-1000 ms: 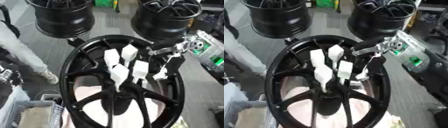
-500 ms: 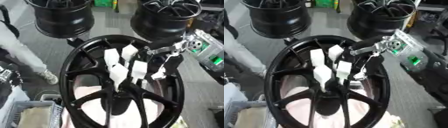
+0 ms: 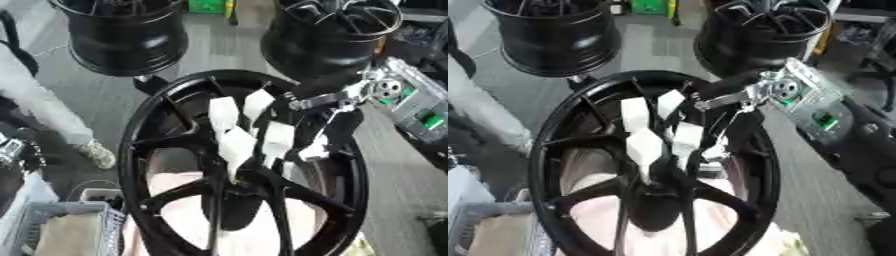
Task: Pull the pin out of the wheel hub.
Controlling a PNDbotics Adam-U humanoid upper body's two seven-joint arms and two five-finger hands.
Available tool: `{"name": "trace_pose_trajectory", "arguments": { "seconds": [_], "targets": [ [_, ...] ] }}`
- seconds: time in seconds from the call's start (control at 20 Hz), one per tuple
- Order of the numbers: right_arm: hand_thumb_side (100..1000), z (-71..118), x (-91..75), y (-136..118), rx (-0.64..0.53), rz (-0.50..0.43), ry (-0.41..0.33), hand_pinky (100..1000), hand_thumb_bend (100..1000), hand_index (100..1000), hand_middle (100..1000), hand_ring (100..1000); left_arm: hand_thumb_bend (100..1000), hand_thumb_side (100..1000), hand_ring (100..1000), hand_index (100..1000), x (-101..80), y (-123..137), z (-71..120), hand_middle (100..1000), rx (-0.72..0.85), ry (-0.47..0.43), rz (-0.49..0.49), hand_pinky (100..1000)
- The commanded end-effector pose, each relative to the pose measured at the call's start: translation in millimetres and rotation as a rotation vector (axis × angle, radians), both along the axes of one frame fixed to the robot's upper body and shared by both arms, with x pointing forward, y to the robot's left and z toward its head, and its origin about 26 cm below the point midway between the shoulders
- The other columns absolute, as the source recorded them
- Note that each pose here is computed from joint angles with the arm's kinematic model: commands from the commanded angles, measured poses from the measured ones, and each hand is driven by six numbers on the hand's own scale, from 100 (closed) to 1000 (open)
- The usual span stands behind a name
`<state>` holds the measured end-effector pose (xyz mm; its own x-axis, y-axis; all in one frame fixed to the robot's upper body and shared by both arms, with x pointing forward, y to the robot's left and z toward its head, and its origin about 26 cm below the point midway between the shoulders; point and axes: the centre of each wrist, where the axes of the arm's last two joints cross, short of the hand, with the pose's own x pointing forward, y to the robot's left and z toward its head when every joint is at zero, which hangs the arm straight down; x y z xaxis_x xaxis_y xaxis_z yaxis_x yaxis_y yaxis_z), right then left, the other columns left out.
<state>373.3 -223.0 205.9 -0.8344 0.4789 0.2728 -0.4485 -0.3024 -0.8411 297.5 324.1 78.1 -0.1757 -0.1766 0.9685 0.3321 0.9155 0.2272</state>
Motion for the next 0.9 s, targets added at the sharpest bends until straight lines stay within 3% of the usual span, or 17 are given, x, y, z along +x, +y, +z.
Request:
{"name": "trace_pose_trajectory", "arguments": {
  "seconds": [0.05, 0.5, 0.9],
  "targets": [
    [582, 12.6, -0.5, 1.4, -0.003, 0.017, -0.030, 700, 264, 953, 821, 774, 100, 854, 720, 760, 1.1, 1.5, 9.7, 656, 0.027, -0.022, -0.006, 699],
    [567, 6.4, 3.5, 2.5, -0.013, 0.004, -0.023, 679, 246, 932, 800, 747, 100, 854, 720, 760, 1.4, 1.0, 10.2, 656, 0.026, -0.024, -0.008, 699],
    [531, 9.2, 3.4, 1.5, -0.033, 0.001, -0.057, 633, 206, 897, 745, 669, 100, 855, 719, 760, 1.4, 1.0, 10.3, 656, 0.027, -0.024, -0.008, 699]
  ]
}}
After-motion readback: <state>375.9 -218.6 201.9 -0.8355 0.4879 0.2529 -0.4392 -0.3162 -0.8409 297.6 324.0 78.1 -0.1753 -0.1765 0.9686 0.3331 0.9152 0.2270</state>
